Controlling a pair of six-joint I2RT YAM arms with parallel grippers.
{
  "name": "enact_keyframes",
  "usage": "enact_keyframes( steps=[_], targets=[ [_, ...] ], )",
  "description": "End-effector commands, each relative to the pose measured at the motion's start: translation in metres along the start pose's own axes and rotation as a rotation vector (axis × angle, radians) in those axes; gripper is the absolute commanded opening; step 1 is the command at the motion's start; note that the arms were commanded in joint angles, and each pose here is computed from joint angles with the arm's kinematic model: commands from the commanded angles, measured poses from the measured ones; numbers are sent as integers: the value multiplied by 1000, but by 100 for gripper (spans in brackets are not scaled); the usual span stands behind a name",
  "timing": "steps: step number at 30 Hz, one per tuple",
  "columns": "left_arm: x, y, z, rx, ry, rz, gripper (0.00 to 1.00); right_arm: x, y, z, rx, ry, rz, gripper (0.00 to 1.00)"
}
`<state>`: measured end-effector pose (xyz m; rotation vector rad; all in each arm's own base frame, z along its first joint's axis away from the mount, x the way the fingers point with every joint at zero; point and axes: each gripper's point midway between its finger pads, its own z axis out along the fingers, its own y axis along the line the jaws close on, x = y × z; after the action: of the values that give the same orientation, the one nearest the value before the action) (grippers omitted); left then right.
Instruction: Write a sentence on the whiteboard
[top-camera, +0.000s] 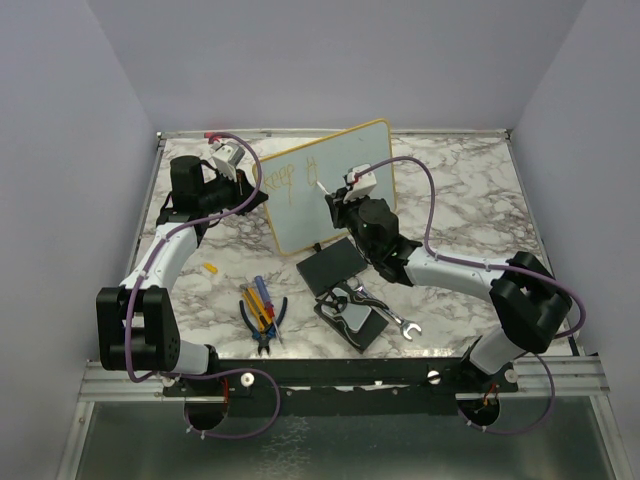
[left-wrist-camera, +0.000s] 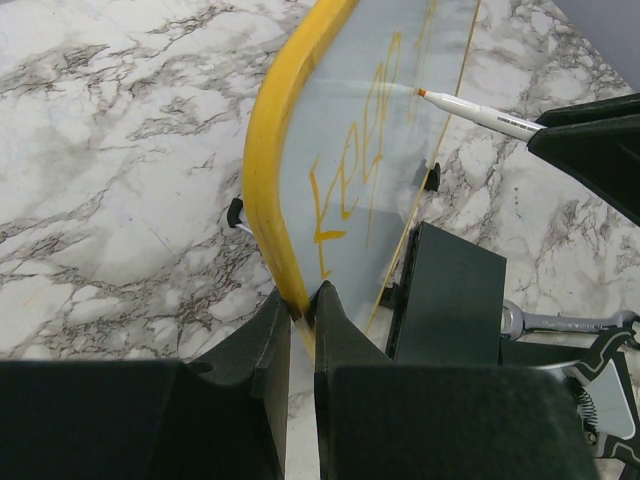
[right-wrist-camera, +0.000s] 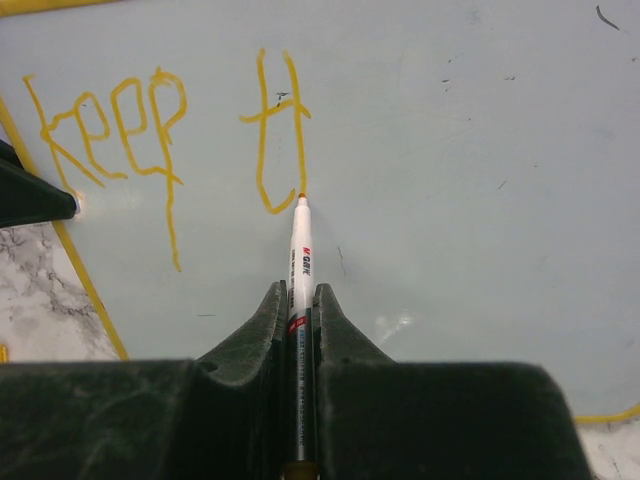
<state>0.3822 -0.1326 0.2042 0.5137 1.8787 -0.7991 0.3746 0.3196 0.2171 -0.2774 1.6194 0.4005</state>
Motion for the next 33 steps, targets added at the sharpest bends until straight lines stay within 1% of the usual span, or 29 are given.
enact_keyframes(
  steps=[1, 15, 27, 33],
  targets=[
    [23, -6, 3, 16, 71, -12, 0, -3, -11, 3, 66, 1, -9, 1],
    [23, -5, 3, 16, 72, -12, 0, -28, -15, 8, 102, -58, -29, 1],
    [22, -5, 3, 15, 71, -11, 0, -32, -15, 11, 111, -66, -39, 1],
    [23, -6, 3, 15, 71, -11, 0, -26, -19, 10, 127, -48, -40, 1]
  ],
)
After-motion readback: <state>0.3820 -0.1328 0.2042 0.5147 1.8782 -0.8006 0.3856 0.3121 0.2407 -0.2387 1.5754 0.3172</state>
